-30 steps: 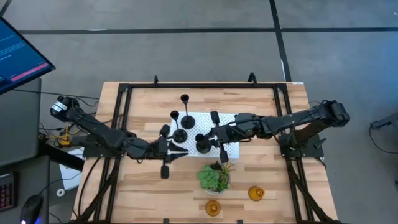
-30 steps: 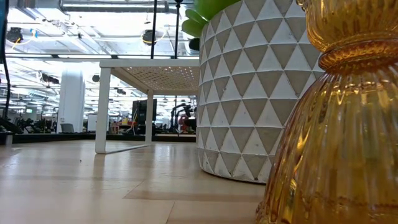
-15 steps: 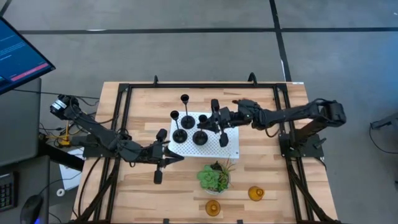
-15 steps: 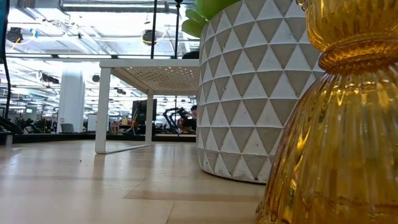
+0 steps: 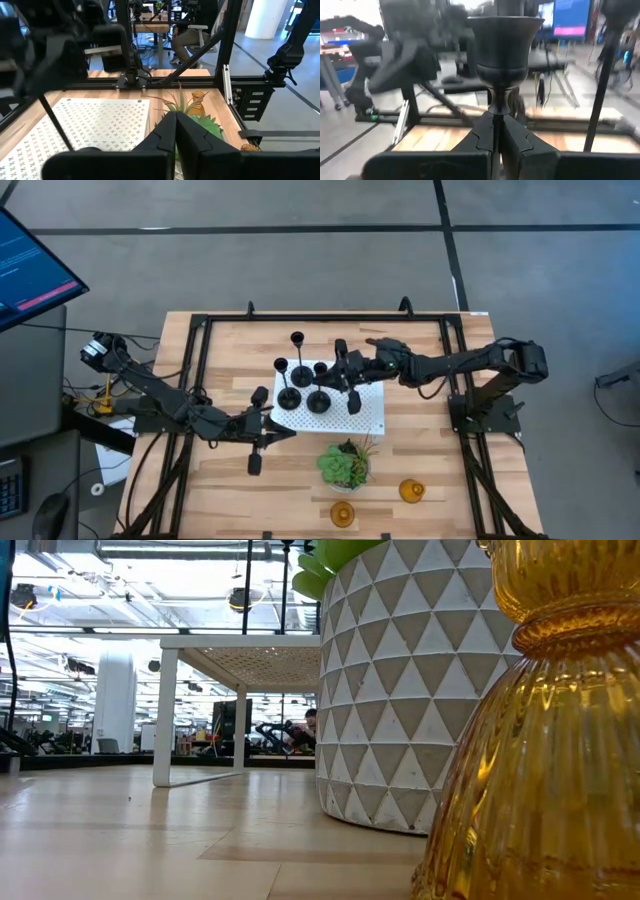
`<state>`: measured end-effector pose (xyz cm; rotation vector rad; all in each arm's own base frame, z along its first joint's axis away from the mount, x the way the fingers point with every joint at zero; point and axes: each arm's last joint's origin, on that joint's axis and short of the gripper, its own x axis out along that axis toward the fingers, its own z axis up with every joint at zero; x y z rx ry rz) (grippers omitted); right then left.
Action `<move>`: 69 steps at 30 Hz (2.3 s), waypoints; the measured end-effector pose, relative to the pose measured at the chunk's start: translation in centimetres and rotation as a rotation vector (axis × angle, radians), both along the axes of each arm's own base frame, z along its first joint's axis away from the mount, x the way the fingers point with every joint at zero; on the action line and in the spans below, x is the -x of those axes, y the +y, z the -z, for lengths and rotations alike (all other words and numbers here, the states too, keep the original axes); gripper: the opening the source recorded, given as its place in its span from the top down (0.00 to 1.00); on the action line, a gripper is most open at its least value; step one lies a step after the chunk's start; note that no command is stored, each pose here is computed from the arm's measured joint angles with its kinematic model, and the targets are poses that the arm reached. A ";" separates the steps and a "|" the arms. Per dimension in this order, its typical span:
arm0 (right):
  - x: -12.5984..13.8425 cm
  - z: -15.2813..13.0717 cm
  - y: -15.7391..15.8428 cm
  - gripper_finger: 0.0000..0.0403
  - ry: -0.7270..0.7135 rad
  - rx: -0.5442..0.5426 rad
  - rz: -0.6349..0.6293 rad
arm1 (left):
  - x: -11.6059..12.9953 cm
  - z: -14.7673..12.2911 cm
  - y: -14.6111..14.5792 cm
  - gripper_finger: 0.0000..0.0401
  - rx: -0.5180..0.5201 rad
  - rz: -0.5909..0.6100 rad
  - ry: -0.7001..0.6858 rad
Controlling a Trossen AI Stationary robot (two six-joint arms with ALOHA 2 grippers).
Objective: Pick & Place candle stick holders
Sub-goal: Put the black candle holder on the shelf, then put the top orange transparent candle holder on the shelf
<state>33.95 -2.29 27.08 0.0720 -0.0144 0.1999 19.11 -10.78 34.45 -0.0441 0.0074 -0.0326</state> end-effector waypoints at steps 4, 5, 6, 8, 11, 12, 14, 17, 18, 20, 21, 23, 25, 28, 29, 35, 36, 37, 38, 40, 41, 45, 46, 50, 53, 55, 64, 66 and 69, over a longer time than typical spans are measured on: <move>-1.0 0.0 -0.1 1.00 -0.007 -0.011 0.001 | 0.0 0.0 0.0 0.98 0.000 0.000 0.000; -1.3 0.4 -0.2 1.00 0.011 -0.012 0.001 | 0.0 0.0 0.0 0.98 0.000 -0.001 0.000; -1.6 0.6 -0.2 1.00 0.008 -0.012 -0.001 | 0.0 0.0 0.0 0.98 0.000 -0.001 0.000; -2.0 0.7 -0.2 1.00 0.011 -0.012 -0.002 | 0.0 0.0 0.0 0.98 0.000 -0.002 0.000; -2.2 0.6 -0.2 1.00 0.013 -0.012 -0.015 | 0.0 0.0 0.0 0.98 0.000 -0.003 0.001; -2.2 0.6 -0.2 1.00 0.014 -0.012 -0.018 | 0.0 0.0 0.0 0.98 0.000 -0.003 0.001; -2.2 0.5 -0.2 1.00 0.015 -0.012 -0.019 | 0.0 0.0 0.0 0.98 0.000 -0.003 0.001; -2.0 0.3 -0.2 1.00 0.017 -0.001 -0.021 | 0.0 0.0 0.0 0.98 -0.001 -0.003 0.002; -2.0 0.4 -0.2 1.00 0.018 0.000 -0.021 | 0.0 0.0 0.0 0.98 -0.001 -0.003 0.003; -2.0 0.4 -0.2 1.00 0.024 0.003 -0.021 | 0.0 0.0 0.0 0.98 -0.001 -0.003 0.003; -2.0 0.5 -0.2 1.00 0.027 0.005 -0.021 | 0.0 0.0 0.0 0.98 -0.002 -0.003 0.003; -2.0 0.5 -0.2 1.00 0.033 0.005 -0.021 | 0.0 0.0 0.0 0.98 -0.002 -0.003 0.004; -2.0 0.5 -0.2 1.00 0.043 0.003 -0.021 | 0.0 0.0 0.0 0.98 -0.002 -0.003 0.004; -2.0 0.6 -0.2 0.98 0.050 0.002 -0.021 | 0.0 0.0 0.0 0.98 -0.002 -0.003 0.004; -2.0 0.6 -0.2 0.96 0.051 0.002 -0.021 | 0.0 0.0 0.0 0.98 -0.002 -0.003 0.004; -2.0 1.3 -0.2 0.82 0.102 -0.002 -0.021 | 0.0 0.1 0.0 0.98 -0.001 -0.003 0.004; -2.0 1.2 -0.2 0.80 0.098 0.005 -0.020 | 0.0 0.1 0.0 0.98 0.003 -0.003 0.005; -1.9 1.3 -0.2 0.78 0.101 0.012 -0.020 | 0.0 0.1 0.0 0.98 0.004 -0.003 0.006; -1.9 1.4 -0.2 0.76 0.111 0.012 -0.021 | 0.0 0.1 0.0 0.98 0.004 -0.003 0.006; -1.8 1.3 -0.2 0.71 0.120 0.016 -0.021 | 0.0 0.1 0.0 0.98 0.004 -0.003 0.006; -1.6 1.0 -0.2 0.69 0.115 0.028 -0.022 | 0.0 0.1 0.0 0.98 0.004 -0.003 0.007; -0.4 -0.5 -0.1 0.62 0.124 0.078 -0.024 | 0.0 0.1 0.0 0.98 0.004 -0.003 0.007; 0.1 -0.9 0.0 0.60 0.129 0.092 -0.025 | 0.0 0.1 0.0 0.98 0.003 -0.003 0.008; 2.3 -3.0 0.2 0.56 0.156 0.115 -0.029 | 0.0 0.1 0.0 0.98 0.002 -0.003 0.009; 4.5 -4.1 0.4 0.56 0.228 0.113 -0.034 | 0.0 0.1 0.0 0.98 0.002 -0.003 0.010; 6.2 -4.6 0.7 0.57 0.288 0.125 -0.046 | 0.0 0.1 0.0 0.98 0.002 -0.003 0.010; 12.6 -4.8 3.3 0.72 0.620 0.040 -0.100 | 0.0 0.1 0.0 0.98 0.000 -0.003 0.013; 13.7 -4.6 4.0 0.76 0.698 -0.009 -0.093 | 0.0 0.1 0.0 0.98 0.000 -0.003 0.013; 15.1 -4.3 4.9 0.80 0.810 -0.101 -0.083 | 0.0 0.2 0.0 0.98 -0.001 -0.003 0.014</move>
